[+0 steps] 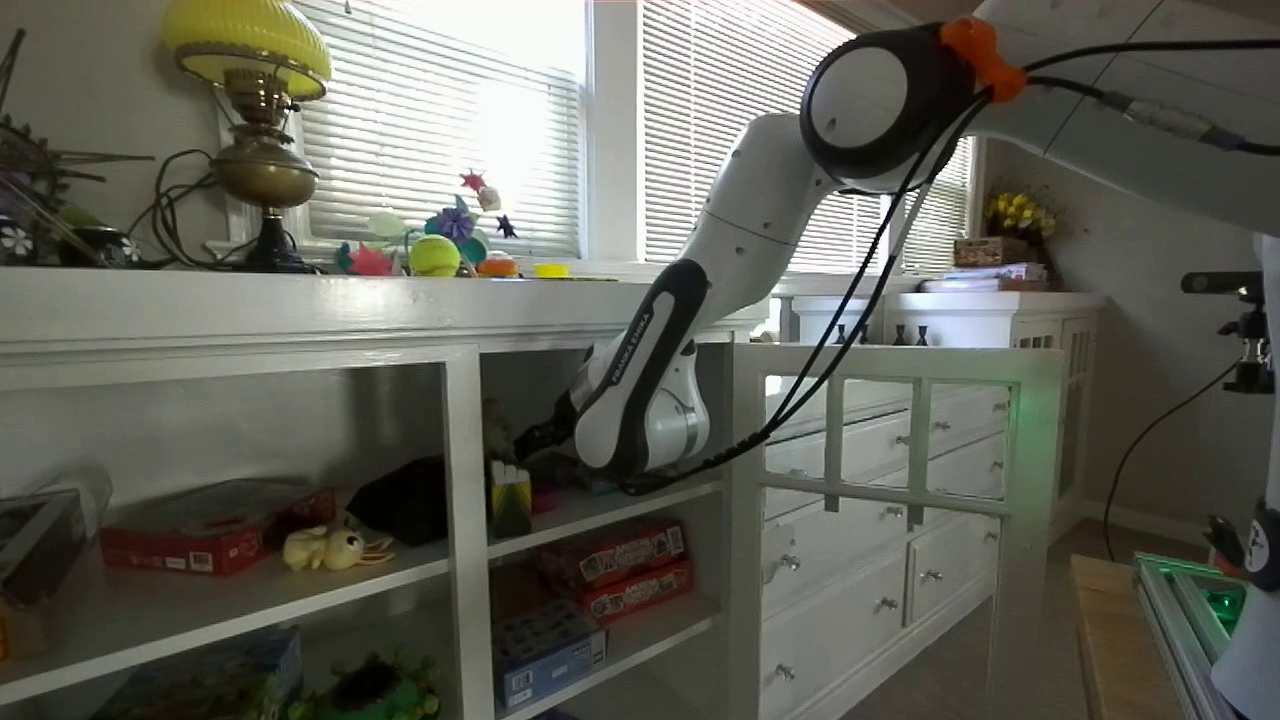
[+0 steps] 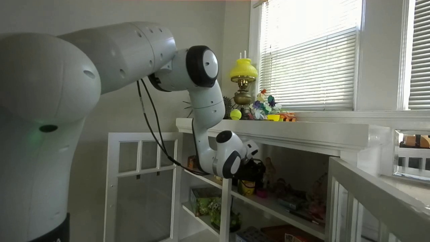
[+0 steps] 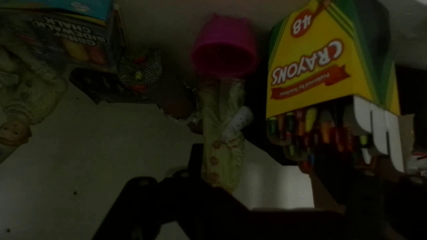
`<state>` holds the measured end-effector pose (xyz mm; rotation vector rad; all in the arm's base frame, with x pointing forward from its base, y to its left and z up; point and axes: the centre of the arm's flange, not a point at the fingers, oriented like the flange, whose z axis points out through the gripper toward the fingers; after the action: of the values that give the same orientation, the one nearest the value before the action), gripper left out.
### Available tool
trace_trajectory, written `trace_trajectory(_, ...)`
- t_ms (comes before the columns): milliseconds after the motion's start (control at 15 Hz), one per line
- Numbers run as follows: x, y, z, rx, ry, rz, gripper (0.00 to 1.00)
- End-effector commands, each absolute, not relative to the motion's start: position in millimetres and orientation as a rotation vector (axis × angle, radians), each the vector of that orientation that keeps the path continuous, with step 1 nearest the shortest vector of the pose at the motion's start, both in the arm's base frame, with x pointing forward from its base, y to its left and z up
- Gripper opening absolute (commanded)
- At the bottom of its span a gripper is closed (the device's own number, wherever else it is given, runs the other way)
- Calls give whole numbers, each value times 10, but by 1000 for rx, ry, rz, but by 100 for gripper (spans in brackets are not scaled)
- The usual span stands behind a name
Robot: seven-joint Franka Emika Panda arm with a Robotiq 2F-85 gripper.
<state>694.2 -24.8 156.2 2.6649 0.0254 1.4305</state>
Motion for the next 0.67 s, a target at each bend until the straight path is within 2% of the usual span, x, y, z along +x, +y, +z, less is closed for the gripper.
trace_trajectory(0,7099,-261,1453,2693,24,1442,59)
trace_trajectory(67,7104,-257,1439,2694,26,1439,51)
trace_trajectory(267,7111,-249,1411,2695,31,1435,46)
trace_trajectory(333,7114,-247,1403,2696,31,1436,48)
trace_trajectory(533,7120,-239,1381,2697,37,1434,46)
trace_trajectory(600,7120,-233,1379,2696,41,1435,49)
